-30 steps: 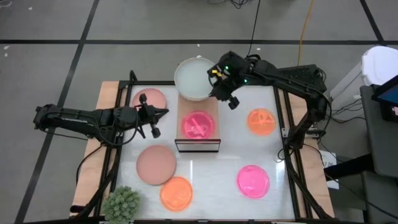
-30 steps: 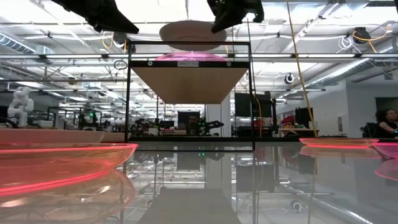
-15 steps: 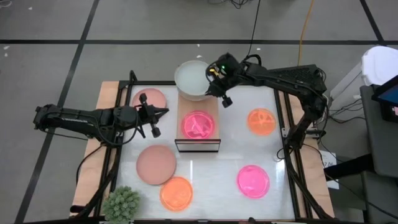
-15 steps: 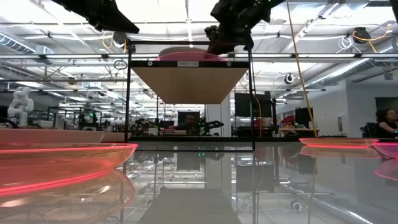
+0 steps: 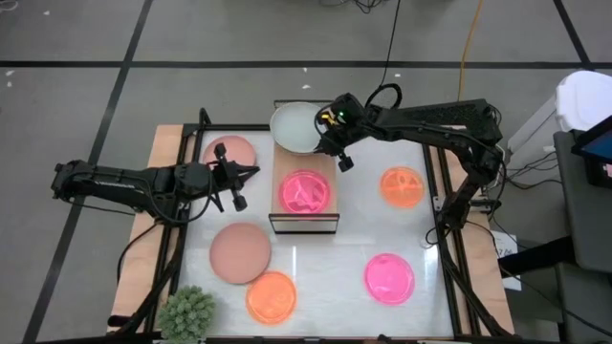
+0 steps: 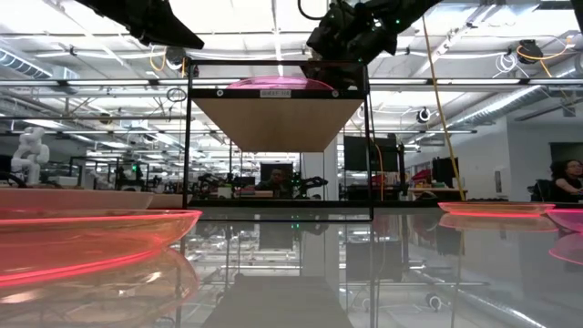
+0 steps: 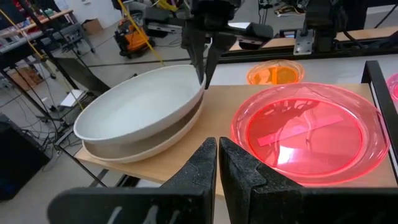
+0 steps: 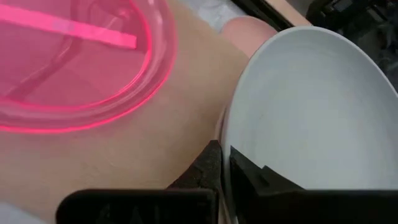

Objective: Place and stack plates onto a shelf
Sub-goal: Stack the gray plate on top of the brown plate on the shelf

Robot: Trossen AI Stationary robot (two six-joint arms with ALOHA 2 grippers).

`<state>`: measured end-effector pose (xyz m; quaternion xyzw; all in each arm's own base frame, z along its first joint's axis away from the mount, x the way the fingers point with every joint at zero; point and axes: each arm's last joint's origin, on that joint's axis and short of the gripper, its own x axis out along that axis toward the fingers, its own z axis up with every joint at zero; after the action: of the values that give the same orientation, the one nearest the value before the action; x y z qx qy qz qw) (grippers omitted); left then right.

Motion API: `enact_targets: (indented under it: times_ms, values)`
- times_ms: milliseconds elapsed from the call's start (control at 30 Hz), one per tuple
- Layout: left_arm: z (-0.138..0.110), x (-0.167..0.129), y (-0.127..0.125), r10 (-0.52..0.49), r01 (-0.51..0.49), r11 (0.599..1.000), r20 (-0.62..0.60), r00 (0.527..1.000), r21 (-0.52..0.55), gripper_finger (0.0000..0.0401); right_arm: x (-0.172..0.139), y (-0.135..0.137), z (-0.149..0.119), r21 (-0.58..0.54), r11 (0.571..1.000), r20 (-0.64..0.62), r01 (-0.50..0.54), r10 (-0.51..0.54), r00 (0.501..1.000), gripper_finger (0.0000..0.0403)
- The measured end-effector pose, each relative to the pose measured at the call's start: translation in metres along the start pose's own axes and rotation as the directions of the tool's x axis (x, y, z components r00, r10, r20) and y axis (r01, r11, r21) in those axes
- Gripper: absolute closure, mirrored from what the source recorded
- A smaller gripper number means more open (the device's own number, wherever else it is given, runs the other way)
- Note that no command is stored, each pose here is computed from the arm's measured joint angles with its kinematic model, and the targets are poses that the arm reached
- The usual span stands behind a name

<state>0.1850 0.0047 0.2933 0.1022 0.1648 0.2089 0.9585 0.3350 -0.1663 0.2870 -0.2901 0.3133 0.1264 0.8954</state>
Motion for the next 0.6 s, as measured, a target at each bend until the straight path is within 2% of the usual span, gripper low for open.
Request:
enact_targets:
  times_ms: [167, 300, 600]
  values:
    - [0.0000, 0.0000, 0.0000, 0.000, 0.000, 1.000, 0.000, 1.000, 0.000, 0.0378, -0.0001, -0.0030, 0.0020, 0.009, 1.000, 0.017, 0.030, -0.030, 0.999, 0.0386]
    - [0.0000, -0.0001, 0.0000, 0.000, 0.000, 1.000, 0.000, 1.000, -0.003, 0.0378, -0.0002, -0.0040, 0.0011, 0.016, 0.998, -0.019, 0.059, -0.058, 0.998, 0.0369]
    - [0.0000, 0.0000, 0.0000, 0.000, 0.000, 1.000, 0.000, 1.000, -0.004, 0.0378, -0.0023, -0.0022, 0.0057, 0.072, 0.996, -0.011, 0.060, -0.059, 0.998, 0.0339]
